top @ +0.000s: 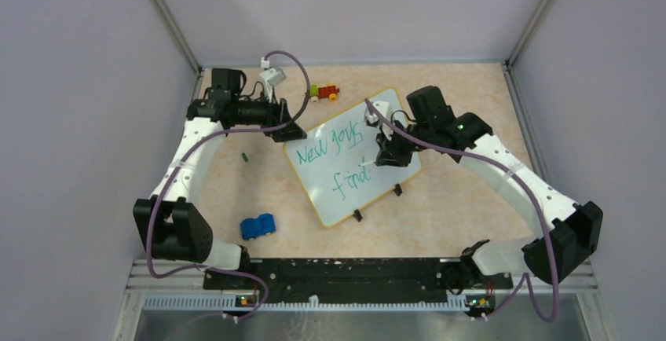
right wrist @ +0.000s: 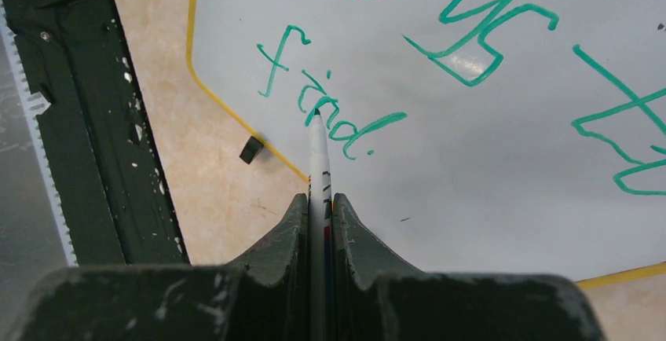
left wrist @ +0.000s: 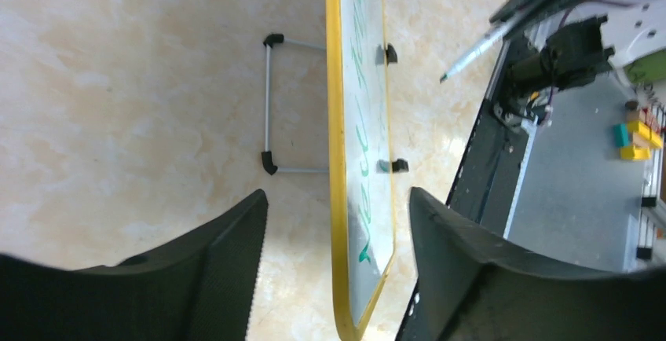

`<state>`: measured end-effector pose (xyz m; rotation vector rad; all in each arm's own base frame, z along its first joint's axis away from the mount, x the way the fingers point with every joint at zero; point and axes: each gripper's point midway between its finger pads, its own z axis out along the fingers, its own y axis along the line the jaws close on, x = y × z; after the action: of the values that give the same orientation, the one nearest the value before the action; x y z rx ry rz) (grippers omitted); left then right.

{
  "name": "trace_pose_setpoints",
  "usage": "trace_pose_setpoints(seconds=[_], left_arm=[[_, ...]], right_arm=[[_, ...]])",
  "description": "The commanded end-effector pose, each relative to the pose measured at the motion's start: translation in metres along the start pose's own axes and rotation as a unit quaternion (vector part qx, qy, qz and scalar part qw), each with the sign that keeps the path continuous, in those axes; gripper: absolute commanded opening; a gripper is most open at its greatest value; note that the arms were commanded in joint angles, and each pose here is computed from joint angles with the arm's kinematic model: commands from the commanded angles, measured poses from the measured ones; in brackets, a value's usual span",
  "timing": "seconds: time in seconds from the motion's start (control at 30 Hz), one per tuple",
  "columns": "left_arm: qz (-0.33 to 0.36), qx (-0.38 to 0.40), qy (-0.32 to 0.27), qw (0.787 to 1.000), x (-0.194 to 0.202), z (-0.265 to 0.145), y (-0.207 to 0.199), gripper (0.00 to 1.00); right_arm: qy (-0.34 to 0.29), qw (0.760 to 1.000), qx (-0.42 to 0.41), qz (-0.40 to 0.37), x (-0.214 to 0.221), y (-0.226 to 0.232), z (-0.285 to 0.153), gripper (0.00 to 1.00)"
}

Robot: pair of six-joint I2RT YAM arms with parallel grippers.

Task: Write a sentence on the whiteboard
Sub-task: Write on the whiteboard at the whiteboard stand, then pick up the pen cap from the center of the board.

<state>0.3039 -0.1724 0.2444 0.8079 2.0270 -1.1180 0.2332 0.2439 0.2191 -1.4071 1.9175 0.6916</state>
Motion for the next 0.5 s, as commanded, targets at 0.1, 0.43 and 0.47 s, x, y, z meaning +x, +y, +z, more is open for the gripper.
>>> trace_pose_setpoints(seconds=[0.1,0.43,0.47], left_arm=[[0.059,-0.114,-0.067,0.989,-0.059,-0.068,0.013,0.86],[0.017,-0.304,0.054,0.951,0.014,-0.134,0.105,0.78],[0.017,-0.311,0.075,0.947,0.025,-0.135,0.112,0.77]], right_arm=[[-0.075,0.997,-0.015,0.002,-0.042,0.008,-0.017,0.00],[-0.131,0.989,-0.041,0.062,-0.048,-0.008,-0.024,0.00],[-0.138,0.987,-0.046,0.070,-0.048,-0.010,-0.025,0.00]])
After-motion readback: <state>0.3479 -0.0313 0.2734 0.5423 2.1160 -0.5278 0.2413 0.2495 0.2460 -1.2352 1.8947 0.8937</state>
